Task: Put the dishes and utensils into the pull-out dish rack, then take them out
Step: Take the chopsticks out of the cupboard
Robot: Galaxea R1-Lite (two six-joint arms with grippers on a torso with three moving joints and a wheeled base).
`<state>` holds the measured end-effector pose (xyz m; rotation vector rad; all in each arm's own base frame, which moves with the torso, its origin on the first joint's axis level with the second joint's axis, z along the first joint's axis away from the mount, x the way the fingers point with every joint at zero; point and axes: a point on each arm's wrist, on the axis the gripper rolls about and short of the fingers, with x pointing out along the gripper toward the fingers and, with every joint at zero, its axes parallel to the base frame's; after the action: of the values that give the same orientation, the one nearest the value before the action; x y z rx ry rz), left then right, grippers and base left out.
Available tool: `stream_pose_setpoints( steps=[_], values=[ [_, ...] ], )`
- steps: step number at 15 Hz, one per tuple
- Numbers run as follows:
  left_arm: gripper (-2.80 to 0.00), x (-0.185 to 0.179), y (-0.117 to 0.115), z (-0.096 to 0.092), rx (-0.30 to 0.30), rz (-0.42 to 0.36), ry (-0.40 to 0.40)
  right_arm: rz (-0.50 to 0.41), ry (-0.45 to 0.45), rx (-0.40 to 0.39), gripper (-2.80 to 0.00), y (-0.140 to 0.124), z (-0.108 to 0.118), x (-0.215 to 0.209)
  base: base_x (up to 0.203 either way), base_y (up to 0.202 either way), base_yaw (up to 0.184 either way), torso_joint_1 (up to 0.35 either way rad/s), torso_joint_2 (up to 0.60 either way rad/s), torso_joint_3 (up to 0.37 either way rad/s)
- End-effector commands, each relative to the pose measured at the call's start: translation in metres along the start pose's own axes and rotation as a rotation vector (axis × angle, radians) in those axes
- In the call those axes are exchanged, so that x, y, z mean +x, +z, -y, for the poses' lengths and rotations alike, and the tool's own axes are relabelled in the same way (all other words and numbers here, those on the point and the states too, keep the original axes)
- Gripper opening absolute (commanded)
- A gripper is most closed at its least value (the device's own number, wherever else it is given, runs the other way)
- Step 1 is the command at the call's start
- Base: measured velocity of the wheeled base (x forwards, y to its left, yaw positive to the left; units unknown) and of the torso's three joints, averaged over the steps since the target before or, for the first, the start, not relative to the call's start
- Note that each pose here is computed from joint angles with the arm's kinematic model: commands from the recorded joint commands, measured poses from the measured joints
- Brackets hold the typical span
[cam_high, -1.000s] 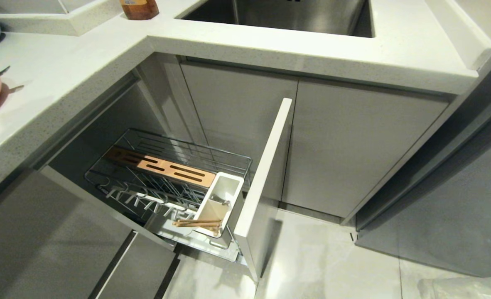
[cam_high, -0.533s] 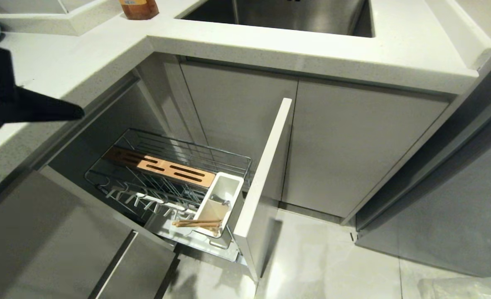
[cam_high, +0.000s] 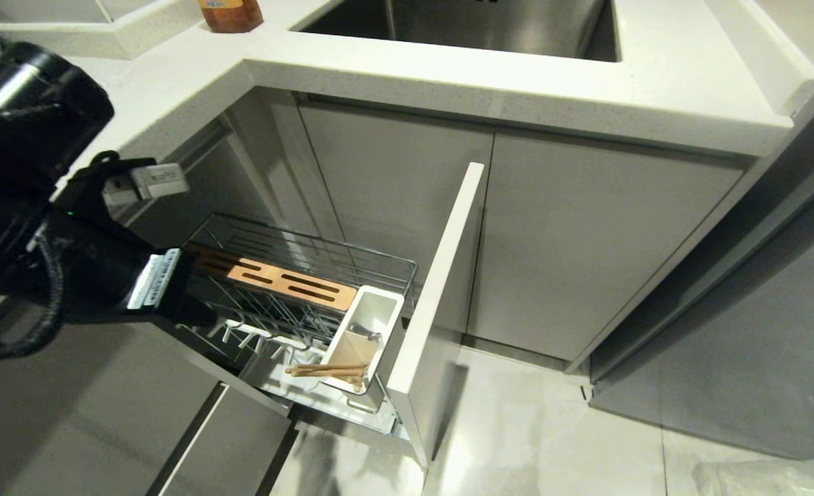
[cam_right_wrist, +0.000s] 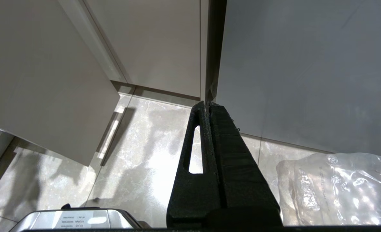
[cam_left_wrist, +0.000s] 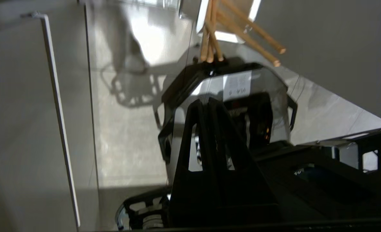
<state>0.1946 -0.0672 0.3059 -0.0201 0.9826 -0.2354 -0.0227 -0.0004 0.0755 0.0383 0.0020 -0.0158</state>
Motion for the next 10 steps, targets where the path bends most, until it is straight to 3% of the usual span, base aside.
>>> stream_pose_setpoints(
  steps=[1, 10],
  values=[
    [-2.8, 0.03, 0.011, 0.002, -0.002, -0.091, 0.015, -0.002, 0.002, 0.0, -2.8, -0.001, 0.0, 0.0, 0.0, 0.0, 0.0, 0.0, 0.0, 0.0],
    [-2.8, 0.067, 0.011, 0.024, 0.021, -0.219, -0.016, -0.004, 0.0, 0.0, -2.8, -0.001, 0.0, 0.0, 0.0, 0.0, 0.0, 0.0, 0.0, 0.0]
  ],
)
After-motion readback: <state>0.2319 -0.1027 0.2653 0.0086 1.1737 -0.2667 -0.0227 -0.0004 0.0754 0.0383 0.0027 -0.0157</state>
